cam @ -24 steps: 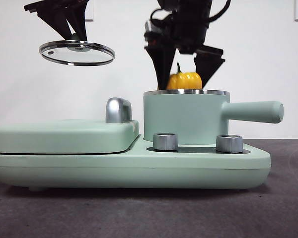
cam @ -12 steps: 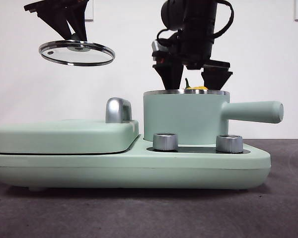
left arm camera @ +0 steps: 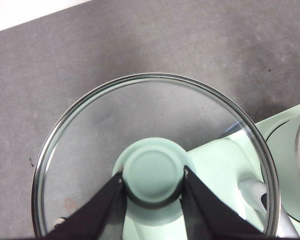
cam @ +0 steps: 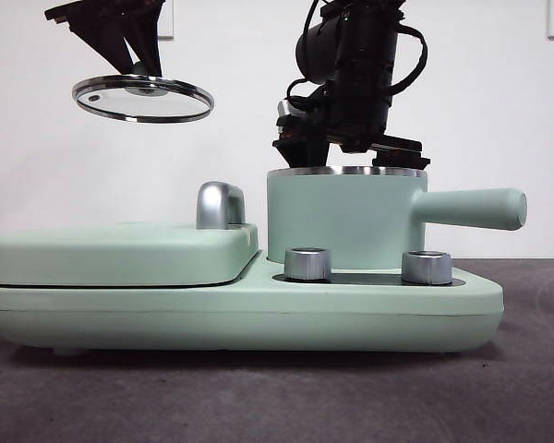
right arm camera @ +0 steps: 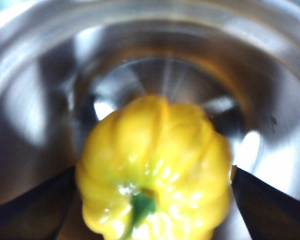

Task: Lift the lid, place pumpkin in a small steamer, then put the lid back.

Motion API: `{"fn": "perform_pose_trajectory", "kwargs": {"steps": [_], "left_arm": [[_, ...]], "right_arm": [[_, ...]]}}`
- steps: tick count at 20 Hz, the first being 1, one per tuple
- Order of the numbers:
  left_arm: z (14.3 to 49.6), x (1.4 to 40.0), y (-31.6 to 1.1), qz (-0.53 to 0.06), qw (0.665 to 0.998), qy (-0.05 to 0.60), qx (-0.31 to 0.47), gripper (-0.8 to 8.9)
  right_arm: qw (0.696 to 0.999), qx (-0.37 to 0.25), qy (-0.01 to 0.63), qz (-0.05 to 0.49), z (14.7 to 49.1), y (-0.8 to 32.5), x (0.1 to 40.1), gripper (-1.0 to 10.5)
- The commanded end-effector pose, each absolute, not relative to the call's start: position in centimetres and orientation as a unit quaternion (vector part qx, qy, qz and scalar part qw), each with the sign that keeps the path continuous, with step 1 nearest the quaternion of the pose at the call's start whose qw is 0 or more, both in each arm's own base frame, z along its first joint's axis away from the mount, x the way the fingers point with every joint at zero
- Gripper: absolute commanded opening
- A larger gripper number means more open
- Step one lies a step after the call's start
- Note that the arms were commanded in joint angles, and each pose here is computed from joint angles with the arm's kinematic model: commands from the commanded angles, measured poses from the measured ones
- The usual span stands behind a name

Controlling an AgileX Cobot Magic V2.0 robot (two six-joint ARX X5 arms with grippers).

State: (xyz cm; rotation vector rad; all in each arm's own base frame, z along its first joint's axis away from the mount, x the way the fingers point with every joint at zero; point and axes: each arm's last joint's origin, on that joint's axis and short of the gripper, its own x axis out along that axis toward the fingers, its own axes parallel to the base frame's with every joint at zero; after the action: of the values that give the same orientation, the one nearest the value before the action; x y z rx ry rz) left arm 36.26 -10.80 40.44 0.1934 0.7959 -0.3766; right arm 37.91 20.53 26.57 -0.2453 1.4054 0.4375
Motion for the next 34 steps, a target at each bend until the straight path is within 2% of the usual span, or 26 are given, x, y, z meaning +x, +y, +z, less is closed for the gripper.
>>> {"fn": "perform_pose_trajectory", "kwargs": {"steps": [1,4,8,12,15,18,23,26,28,31,34], "left_arm": [[41.8,35.9,-10.9,-0.187,0.911,0.355,0.094,0.17],[41.8,35.9,-10.9,-0.187,0.911,0.355,0.094,0.17],[41.8,35.9,-10.8,-0.187,0.91,0.358,0.095,0.17],[41.7,35.8,-10.8,-0.187,0.908,0.364,0.095,0.17],[41.7,35.7,-11.3,-0.196,0.906,0.364,0.094,0.17],[41.7,35.3,-12.4,-0.21,0.903,0.362,0.1,0.17],[41.6,33.9,-16.1,-0.257,0.891,0.355,0.118,0.17],[41.4,32.8,-18.8,-0.292,0.881,0.349,0.132,0.17],[41.2,32.1,-20.8,-0.317,0.873,0.342,0.142,0.17],[40.3,31.2,-24.1,-0.354,0.86,0.333,0.158,0.17],[39.0,30.9,-26.8,-0.381,0.848,0.324,0.175,0.17]], "right_arm": [[0.741,-0.109,0.632,0.198,27.1,20.9,38.3,5.0],[0.754,-0.103,0.617,0.2,30.0,20.8,38.0,5.0],[0.795,-0.086,0.562,0.211,35.5,19.7,36.1,5.0],[0.829,-0.09,0.515,0.2,40.5,16.9,31.2,5.0],[0.835,-0.091,0.502,0.204,42.4,13.9,25.7,5.0],[0.839,-0.089,0.496,0.206,42.4,11.2,20.5,5.0],[0.848,-0.085,0.479,0.209,40.2,6.7,12.3,5.0],[0.883,-0.053,0.411,0.222,38.6,4.8,8.6,5.0],[0.902,-0.016,0.351,0.25,37.3,3.8,6.5,5.0],[0.912,0.027,0.292,0.288,35.5,2.5,3.7,5.0],[0.916,0.045,0.269,0.293,34.3,1.6,1.9,5.0]]}}
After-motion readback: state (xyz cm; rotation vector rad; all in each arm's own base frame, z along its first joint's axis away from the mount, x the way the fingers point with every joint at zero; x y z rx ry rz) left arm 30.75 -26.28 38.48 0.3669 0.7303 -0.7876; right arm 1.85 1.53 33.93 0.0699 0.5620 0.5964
